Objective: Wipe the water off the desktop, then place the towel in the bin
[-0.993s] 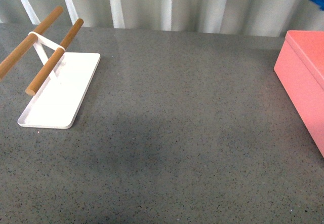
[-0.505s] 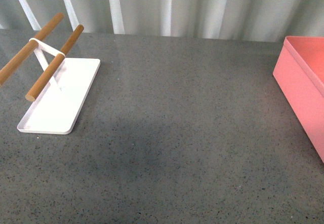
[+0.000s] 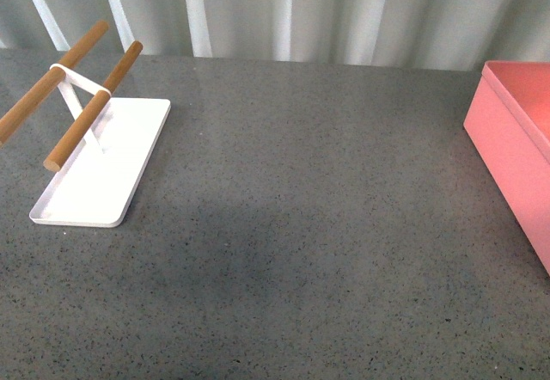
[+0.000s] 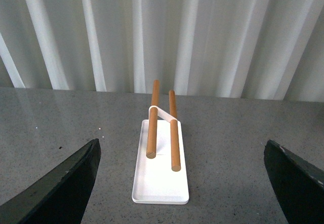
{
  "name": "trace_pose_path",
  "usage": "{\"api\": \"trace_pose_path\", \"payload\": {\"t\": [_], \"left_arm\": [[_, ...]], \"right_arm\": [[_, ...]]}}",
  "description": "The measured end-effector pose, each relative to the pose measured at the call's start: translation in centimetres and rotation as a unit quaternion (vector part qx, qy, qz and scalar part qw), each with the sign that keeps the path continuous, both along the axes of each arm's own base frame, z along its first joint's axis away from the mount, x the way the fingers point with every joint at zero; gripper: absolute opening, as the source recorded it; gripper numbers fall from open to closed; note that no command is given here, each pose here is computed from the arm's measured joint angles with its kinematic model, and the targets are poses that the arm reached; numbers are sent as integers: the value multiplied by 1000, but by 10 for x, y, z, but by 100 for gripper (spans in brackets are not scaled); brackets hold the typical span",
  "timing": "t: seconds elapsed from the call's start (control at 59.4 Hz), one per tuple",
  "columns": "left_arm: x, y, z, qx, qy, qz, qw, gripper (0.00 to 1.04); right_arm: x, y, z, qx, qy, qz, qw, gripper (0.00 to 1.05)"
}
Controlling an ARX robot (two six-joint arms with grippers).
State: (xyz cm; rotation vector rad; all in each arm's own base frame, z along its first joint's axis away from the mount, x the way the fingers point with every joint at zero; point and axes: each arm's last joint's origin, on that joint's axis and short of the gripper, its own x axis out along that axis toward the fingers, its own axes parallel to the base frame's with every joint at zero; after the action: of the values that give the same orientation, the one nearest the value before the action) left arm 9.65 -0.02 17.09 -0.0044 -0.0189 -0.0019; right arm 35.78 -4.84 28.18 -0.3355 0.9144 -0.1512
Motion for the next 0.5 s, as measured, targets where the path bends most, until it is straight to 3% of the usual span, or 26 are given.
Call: {"api": "trace_pose_path", "payload": {"t": [0.118, 0.185, 0.438, 0.505], "left_arm": [[0, 0, 0, 0, 0, 0, 1000, 98], [0, 0, 0, 0, 0, 0, 1000, 98], [0, 0, 0, 0, 0, 0, 1000, 98], [0, 0, 0, 0, 0, 0, 1000, 98]], "right_arm": [[1, -1, -1, -6, 1, -5, 1000, 9], [0, -2, -1, -13, 1, -12, 1000, 25], [0, -2, -1, -13, 1, -12, 1000, 63], [0, -2, -1, -13, 1, -12, 1000, 77]]}}
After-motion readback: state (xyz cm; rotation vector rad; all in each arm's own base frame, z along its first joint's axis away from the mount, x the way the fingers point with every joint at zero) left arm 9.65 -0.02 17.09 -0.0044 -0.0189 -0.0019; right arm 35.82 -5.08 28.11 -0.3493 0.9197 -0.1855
